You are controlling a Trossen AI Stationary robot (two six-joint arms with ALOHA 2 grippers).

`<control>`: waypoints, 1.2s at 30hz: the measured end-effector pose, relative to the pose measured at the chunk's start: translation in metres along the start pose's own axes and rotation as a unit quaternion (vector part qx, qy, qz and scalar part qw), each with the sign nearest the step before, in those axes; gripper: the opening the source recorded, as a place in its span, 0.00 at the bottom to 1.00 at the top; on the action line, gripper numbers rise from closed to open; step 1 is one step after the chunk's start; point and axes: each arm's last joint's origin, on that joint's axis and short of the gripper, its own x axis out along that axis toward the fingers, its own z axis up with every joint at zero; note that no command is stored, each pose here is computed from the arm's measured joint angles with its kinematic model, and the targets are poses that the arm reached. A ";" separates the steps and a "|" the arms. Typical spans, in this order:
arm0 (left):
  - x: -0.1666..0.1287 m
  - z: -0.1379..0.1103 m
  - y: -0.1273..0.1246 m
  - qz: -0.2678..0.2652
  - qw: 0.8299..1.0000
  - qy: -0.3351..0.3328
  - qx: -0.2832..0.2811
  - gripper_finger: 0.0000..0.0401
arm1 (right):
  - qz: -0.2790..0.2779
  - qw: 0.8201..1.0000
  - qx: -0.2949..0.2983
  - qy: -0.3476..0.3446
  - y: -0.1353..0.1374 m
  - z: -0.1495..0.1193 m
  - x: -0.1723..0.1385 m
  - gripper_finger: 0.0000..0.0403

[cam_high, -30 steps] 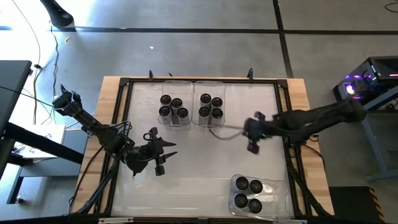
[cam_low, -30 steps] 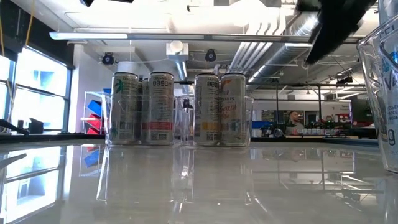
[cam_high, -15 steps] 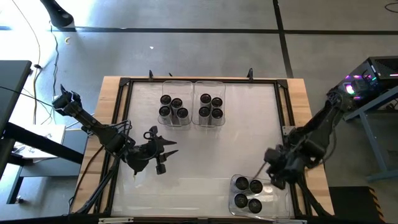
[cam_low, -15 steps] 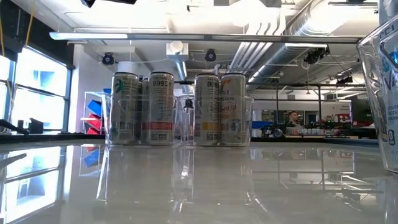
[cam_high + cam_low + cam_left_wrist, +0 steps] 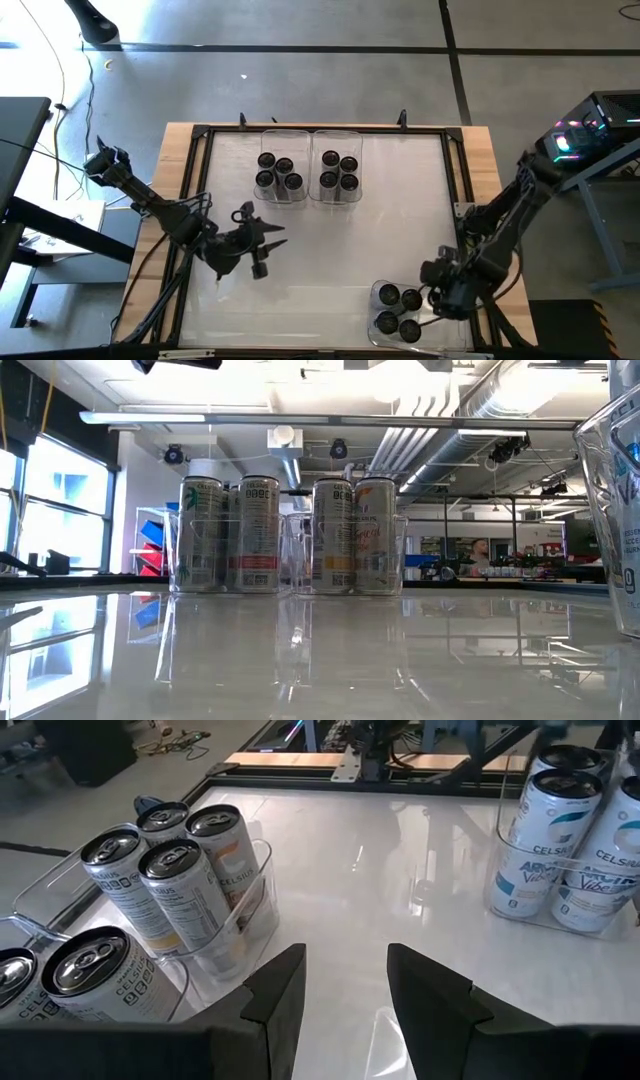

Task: Sort soda cans
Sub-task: Move the transparent bins to the top center of the table

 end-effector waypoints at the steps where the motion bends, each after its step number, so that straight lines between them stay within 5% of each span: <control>1: 0.001 0.000 0.001 0.002 1.000 0.000 -0.001 0.34 | 0.000 1.000 -0.013 0.000 0.002 0.000 0.003 0.58; 7: 0.004 0.002 0.004 0.007 1.000 0.001 -0.007 0.34 | -0.041 0.998 -0.040 0.013 0.006 0.006 0.024 0.48; 18: 0.006 0.006 0.004 -0.007 1.000 -0.007 0.000 0.34 | -0.064 0.993 -0.096 0.027 0.000 0.025 0.038 0.04; 36: 0.006 0.006 0.003 -0.019 1.000 -0.003 0.000 0.34 | -0.071 0.940 -0.330 0.049 -0.041 0.074 0.050 0.01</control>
